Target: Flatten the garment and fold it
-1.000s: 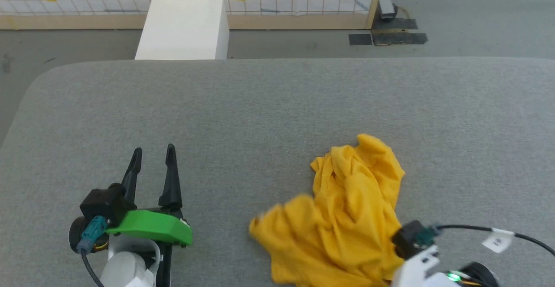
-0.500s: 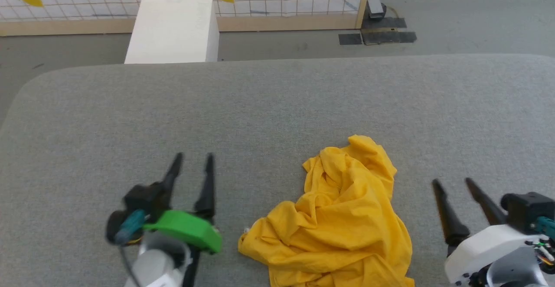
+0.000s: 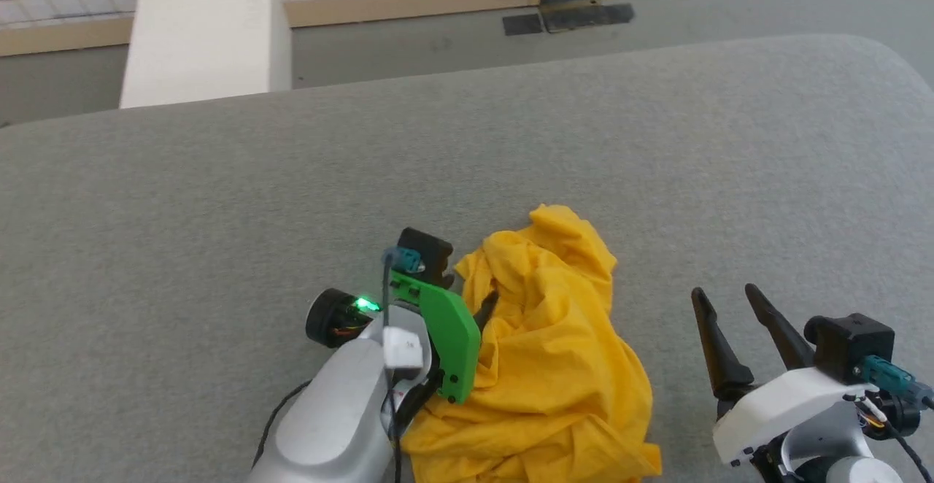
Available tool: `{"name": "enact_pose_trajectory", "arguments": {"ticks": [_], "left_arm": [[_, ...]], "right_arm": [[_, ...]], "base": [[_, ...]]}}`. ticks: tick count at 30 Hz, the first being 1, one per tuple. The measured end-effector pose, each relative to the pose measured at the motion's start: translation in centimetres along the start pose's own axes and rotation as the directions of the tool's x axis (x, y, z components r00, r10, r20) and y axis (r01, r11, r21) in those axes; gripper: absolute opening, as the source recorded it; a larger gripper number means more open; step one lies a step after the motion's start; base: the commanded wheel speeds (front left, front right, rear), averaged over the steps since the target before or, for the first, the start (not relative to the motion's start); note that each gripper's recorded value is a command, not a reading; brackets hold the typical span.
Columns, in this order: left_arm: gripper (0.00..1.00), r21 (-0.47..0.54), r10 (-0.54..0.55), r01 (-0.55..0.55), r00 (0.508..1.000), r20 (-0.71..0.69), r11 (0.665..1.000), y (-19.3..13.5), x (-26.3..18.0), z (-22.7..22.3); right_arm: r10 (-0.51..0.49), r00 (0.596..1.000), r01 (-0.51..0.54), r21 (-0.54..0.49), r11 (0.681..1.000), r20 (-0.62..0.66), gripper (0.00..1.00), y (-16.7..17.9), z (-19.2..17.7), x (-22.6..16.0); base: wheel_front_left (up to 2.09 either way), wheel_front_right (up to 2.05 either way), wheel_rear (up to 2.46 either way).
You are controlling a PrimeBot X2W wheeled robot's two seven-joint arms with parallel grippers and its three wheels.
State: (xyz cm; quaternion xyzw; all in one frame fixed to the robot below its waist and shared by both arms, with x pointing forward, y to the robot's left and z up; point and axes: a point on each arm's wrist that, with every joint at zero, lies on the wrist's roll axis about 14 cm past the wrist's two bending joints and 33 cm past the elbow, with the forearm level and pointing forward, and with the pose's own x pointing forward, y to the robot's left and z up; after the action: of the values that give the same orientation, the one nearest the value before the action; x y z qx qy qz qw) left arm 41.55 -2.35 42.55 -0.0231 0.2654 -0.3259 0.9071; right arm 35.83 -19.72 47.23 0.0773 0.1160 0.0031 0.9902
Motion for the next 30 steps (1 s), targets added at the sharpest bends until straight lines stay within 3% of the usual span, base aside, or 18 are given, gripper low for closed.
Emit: {"name": "enact_pose_trajectory", "arguments": {"ticks": [5,6,7,8,11,14,19,24,30], "left_arm": [[1.00,0.028,-0.003,0.011,0.963,-0.269,1.000,-0.7,1.3,-3.6],[0.85,0.036,-0.005,0.017,0.952,-0.308,0.999,-0.8,1.4,-4.0],[0.29,0.040,-0.013,0.028,0.941,-0.338,0.999,-0.9,1.5,-4.1],[0.00,0.032,-0.031,0.045,0.936,-0.351,0.998,-1.2,1.5,-4.1],[0.00,0.009,-0.045,0.049,0.968,-0.247,0.999,-1.4,1.8,-2.1],[0.00,-0.059,0.051,-0.050,0.999,0.015,0.997,0.9,1.4,2.4],[0.00,-0.159,0.245,-0.203,0.915,0.320,0.966,6.3,-2.1,7.9],[0.00,-0.297,0.488,-0.393,0.773,0.406,0.870,13.3,-8.3,8.1],[0.00,-0.416,0.698,-0.572,0.658,0.281,0.707,18.2,-15.2,1.6]], "right_arm": [[-0.047,0.999,0.047,0.006,0.999,-0.023,1.00,-1.4,-0.9,-0.7],[-0.053,0.998,0.053,0.007,0.999,-0.025,1.00,-1.6,-1.0,-0.7],[-0.060,0.998,0.060,0.008,0.998,-0.025,1.00,-1.8,-1.1,-0.8],[-0.066,0.997,0.067,0.009,0.998,-0.025,1.00,-2.0,-1.1,-0.9],[-0.070,0.997,0.070,0.018,0.997,-0.024,1.00,-2.1,-1.2,-0.8],[-0.056,0.998,0.056,0.017,0.998,-0.024,1.00,-1.7,-1.2,-0.4],[-0.010,1.000,0.011,0.012,1.000,-0.012,1.00,-0.4,-0.8,0.5],[0.042,0.999,-0.042,0.006,0.999,-0.005,1.00,1.2,-0.3,1.5],[0.101,0.995,-0.101,-0.002,0.995,-0.003,1.00,3.1,0.2,2.5]], "base": [[0.00,0.00,0.00],[0.00,0.00,0.00],[0.00,0.00,0.00],[0.00,0.00,0.00],[0.00,0.00,0.00],[0.00,0.00,0.00],[0.00,0.00,0.00],[0.00,0.00,0.00],[0.00,0.00,0.00]]}}
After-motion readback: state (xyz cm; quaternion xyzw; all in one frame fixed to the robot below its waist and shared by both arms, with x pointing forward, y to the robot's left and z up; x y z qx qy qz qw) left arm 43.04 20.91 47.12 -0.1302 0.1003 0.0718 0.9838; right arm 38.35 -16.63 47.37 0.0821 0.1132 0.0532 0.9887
